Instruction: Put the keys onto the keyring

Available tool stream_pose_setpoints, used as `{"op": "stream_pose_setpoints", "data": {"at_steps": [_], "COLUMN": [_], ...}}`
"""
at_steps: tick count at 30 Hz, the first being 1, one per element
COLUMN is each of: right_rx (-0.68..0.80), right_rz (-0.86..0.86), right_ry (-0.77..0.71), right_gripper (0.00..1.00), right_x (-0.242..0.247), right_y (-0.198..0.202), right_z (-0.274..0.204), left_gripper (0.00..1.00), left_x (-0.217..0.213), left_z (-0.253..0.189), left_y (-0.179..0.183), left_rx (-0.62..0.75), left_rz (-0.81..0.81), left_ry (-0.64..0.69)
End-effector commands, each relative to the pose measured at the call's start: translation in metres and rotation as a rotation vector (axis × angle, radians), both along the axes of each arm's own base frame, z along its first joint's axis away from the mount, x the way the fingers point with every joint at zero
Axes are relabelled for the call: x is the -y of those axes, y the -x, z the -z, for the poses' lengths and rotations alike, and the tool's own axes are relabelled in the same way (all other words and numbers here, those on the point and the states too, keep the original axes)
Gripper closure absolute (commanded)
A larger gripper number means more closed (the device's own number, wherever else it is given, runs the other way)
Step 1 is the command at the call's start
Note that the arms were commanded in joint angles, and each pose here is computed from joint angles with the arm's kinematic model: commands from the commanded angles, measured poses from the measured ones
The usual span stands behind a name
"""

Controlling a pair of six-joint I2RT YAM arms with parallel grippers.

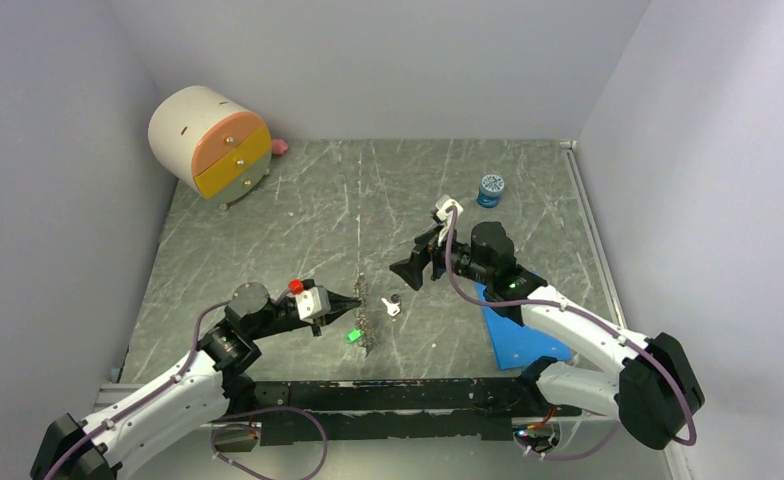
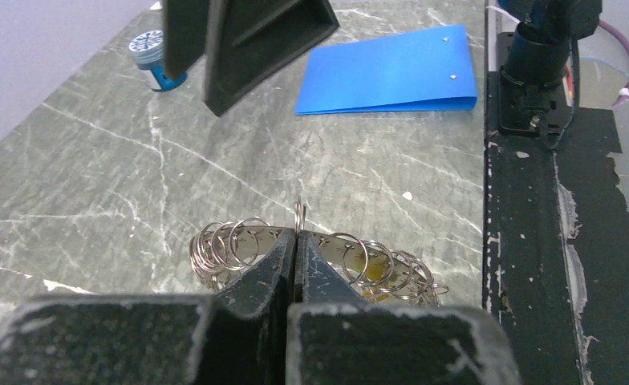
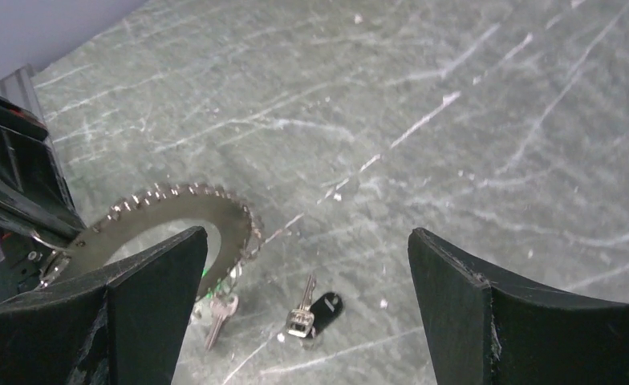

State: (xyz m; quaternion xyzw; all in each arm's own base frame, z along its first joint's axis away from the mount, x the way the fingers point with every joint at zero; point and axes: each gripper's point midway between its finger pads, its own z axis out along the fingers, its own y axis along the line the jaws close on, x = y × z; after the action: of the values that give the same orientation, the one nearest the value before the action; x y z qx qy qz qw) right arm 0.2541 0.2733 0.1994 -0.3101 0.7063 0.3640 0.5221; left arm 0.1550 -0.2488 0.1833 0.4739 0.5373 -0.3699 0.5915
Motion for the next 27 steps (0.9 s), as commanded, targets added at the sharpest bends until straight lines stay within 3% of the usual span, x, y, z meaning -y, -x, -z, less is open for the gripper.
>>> {"op": "stream_pose_setpoints", "data": {"at_steps": [1, 7, 14, 18, 27], "right_rx": [-0.15, -0.454, -0.758, -0.834, -0.857], "right_rz": [0.108, 0.081, 0.05, 0.085, 0.087], "right_ry": [0.005, -0.013, -0.102, -0.098, -0.075], "right_gripper": [0.01, 0.13, 0.41, 0.5, 0.66], "right_x": [0.011, 0.0, -0.007, -0.002, -0.004], "right_y": [-0.002, 0.02, 0.044, 0.048, 0.042], "right_z": [0.027, 0.08, 0.13, 0.152, 0.169], "left_gripper": [0.98, 0.97, 0.97, 0.97, 0.97], "left_x": [-0.004, -0.004, 0.0, 0.0, 0.0], "left_z": [-0.018, -0.016, -0.014, -0.014, -0.017], "left_y": [-0.007, -0.008, -0.01, -0.011, -0.007], "left_rx": [0.072, 0.065, 0.054, 0.059, 0.062], "left_rz": [-0.048, -0.053, -0.039, -0.043, -0.03], "left_ry": [0.031, 0.032, 0.022, 0.027, 0.04]}}
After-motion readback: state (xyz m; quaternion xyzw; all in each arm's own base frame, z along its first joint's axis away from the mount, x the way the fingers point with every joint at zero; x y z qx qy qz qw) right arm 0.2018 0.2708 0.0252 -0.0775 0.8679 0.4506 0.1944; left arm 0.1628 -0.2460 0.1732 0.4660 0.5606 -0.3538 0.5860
